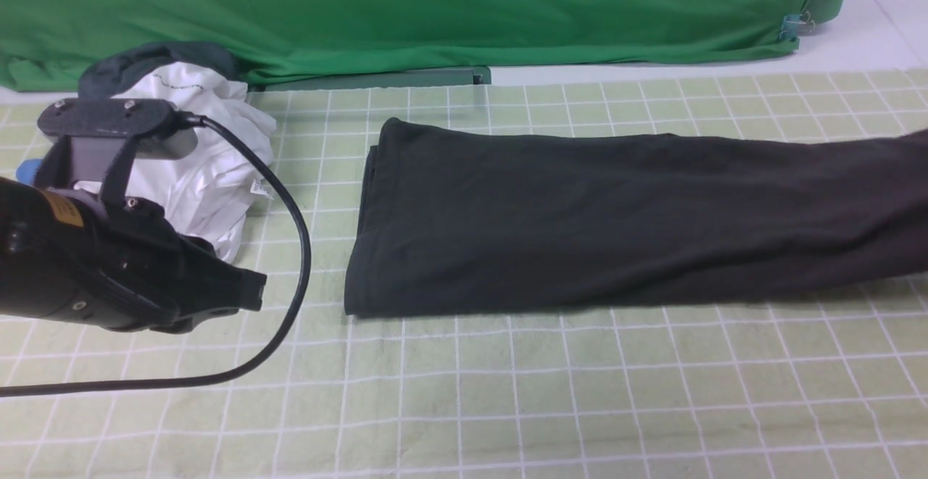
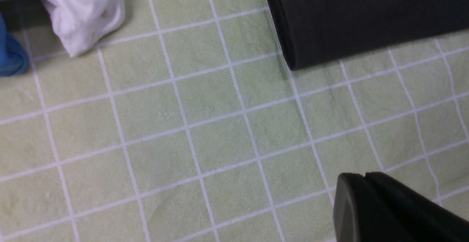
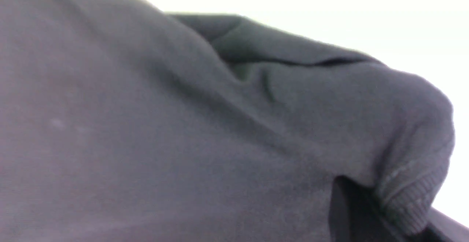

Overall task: Fold a long-sleeved shirt over a green coffee tablecloth.
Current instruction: 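Fold the right end of the dark garment over onto its left end with the right gripper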

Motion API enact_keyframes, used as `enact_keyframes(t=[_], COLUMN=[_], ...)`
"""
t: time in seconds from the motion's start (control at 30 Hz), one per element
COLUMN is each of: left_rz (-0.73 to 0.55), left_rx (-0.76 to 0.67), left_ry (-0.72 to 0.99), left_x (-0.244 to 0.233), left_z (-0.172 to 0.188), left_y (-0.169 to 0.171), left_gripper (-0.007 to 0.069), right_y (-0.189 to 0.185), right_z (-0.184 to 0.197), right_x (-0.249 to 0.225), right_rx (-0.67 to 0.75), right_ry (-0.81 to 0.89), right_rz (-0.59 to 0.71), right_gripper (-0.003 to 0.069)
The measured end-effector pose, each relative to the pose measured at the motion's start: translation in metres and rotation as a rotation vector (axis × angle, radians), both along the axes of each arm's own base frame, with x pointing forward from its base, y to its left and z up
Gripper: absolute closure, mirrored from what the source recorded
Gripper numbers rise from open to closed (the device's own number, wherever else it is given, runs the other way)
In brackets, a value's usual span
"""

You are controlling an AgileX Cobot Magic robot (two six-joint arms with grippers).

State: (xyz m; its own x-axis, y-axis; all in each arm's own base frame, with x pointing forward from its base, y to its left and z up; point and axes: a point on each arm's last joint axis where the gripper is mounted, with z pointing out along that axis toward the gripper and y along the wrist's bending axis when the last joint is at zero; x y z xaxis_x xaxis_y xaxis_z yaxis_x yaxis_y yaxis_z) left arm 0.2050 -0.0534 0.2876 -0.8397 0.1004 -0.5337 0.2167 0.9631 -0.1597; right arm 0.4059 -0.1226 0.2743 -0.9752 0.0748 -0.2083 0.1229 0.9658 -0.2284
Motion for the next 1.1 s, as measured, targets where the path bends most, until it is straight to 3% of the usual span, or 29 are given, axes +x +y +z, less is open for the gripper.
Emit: enact_keyframes(t=[0.23,0.63,0.83,1.1], left_rz=[0.006,0.008,0.006,-0.001], left_rx=[-0.004,-0.009,-0.018,-0.019], left_ry=[-0.029,-0.043,-0.049,-0.050], left_x=[0.002,0.003,0.004,0.004], left_z=[0.001,0.002,0.003,0.003], left_y=[0.000,0.000,-0.001,-0.001], left_gripper=[0.0614,0.0614,0.0614,0.0614], right_y=[0.045,0.215,0.314,0.402], right_z=[0.045,0.060,0.040,-0.016], right_x=[0.001,0.005,-0.002,-0.008], right_rx=[0.089,0.431,0.632,0.783], right_ry=[-0.120,-0.208,-0.223,-0.194], right_rz=[0.059,0.339,0.469,0.498], right_gripper=[0.0627,0.0630,0.0631,0.0631])
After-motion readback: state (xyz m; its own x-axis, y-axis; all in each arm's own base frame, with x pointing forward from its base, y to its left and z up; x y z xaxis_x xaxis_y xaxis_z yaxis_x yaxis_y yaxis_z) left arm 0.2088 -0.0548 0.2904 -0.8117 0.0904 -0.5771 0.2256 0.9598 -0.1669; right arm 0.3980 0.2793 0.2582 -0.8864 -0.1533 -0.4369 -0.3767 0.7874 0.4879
